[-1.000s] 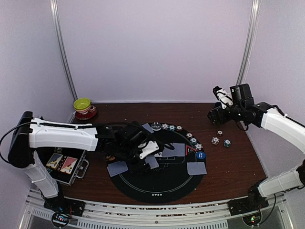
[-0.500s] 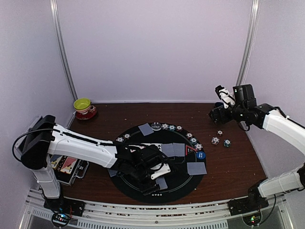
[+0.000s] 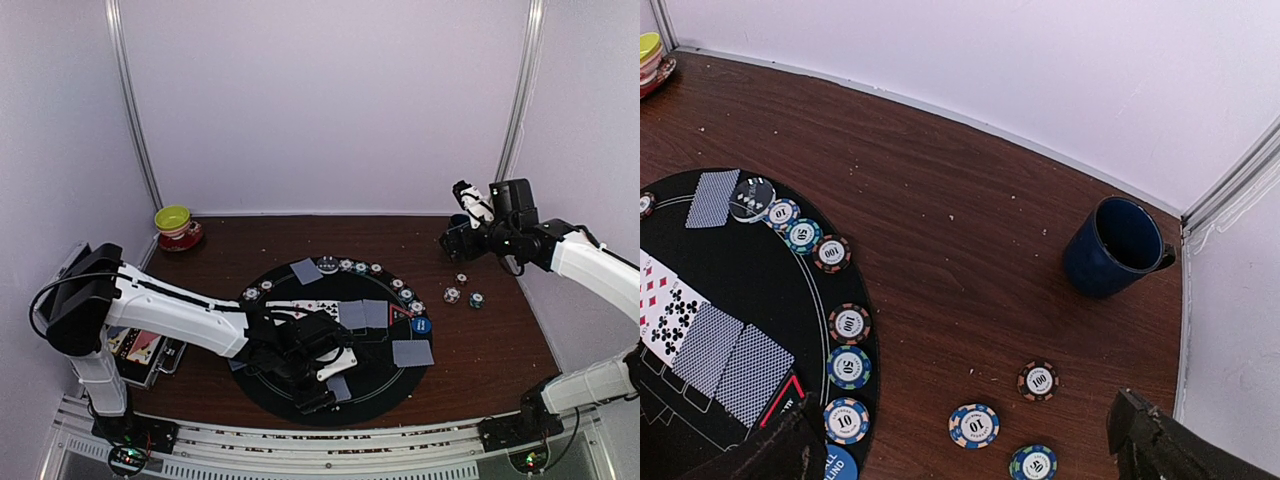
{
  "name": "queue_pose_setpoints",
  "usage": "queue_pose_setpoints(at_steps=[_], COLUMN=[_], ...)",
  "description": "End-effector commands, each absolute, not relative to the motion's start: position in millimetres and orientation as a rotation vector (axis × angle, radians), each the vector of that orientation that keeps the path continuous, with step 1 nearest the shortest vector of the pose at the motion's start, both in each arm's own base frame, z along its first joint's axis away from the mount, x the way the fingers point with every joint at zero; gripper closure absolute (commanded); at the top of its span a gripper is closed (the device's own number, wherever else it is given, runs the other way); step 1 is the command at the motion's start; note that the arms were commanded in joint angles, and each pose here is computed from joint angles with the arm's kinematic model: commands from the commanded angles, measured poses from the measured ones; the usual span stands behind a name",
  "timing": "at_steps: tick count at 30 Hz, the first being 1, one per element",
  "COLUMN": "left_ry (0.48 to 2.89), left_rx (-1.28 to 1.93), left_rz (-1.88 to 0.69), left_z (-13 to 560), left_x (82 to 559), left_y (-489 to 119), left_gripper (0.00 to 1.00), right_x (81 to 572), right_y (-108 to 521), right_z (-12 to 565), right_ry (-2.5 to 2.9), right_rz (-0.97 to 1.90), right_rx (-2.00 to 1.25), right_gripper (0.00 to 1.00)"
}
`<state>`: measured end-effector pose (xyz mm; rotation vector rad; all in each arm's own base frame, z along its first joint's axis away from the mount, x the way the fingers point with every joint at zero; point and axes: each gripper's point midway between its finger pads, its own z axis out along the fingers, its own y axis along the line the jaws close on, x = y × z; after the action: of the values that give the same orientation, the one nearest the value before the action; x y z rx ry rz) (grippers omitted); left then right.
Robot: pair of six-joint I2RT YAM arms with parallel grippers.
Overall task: Distribute texas hold em gaming equipment
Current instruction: Place the face-down deck piles on the poker table mat.
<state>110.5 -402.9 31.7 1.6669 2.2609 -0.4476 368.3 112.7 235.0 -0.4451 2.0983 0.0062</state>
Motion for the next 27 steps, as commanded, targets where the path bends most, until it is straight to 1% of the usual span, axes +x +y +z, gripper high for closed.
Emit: queue_pose_setpoints(at_steps=[1, 8, 12, 14, 16, 17, 18, 23, 27], left_ry=[2.258, 2.264, 2.265, 2.260, 2.257, 2.256, 2.252, 2.211, 2.178], left_rx=[1.663, 1.675, 1.679, 1.679, 1.675, 1.673, 1.669, 1.625, 1.502], left_rz=[-0.480, -0.475, -0.473, -0.466, -0.457, -0.448, -0.440, -0.419, -0.382], left_z=[26.5, 21.6, 20.6, 21.3, 23.5, 25.5, 28.0, 58.8, 107.0], left_x=[106.4, 105.2, 104.8, 105.9, 107.4, 108.4, 109.9, 118.4, 139.5], left_y=[-406.9, -405.2, -404.4, -404.3, -404.2, -403.6, -403.7, -405.1, -398.7], left_gripper=[0.32, 0.31, 0.26, 0.21, 0.11, 0.04, 0.02, 0.02, 0.02], right_x=[369.8, 369.9, 370.0, 369.9, 369.9, 369.8, 369.8, 371.1, 371.5], right_y=[110.8, 109.6, 109.3, 109.4, 109.0, 109.0, 108.8, 107.3, 104.0], right_z=[236.6, 236.4, 236.3, 236.7, 235.9, 235.4, 235.3, 235.4, 239.2], right_ry=[2.085, 2.084, 2.085, 2.083, 2.086, 2.087, 2.088, 2.093, 2.104], right_rz=[0.005, 0.004, 0.004, 0.005, 0.004, 0.005, 0.006, 0.013, 0.046], right_rx=[-0.444, -0.440, -0.440, -0.441, -0.441, -0.441, -0.440, -0.430, -0.397], right_gripper=[0.00, 0.00, 0.00, 0.00, 0.00, 0.00, 0.00, 0.00, 0.00])
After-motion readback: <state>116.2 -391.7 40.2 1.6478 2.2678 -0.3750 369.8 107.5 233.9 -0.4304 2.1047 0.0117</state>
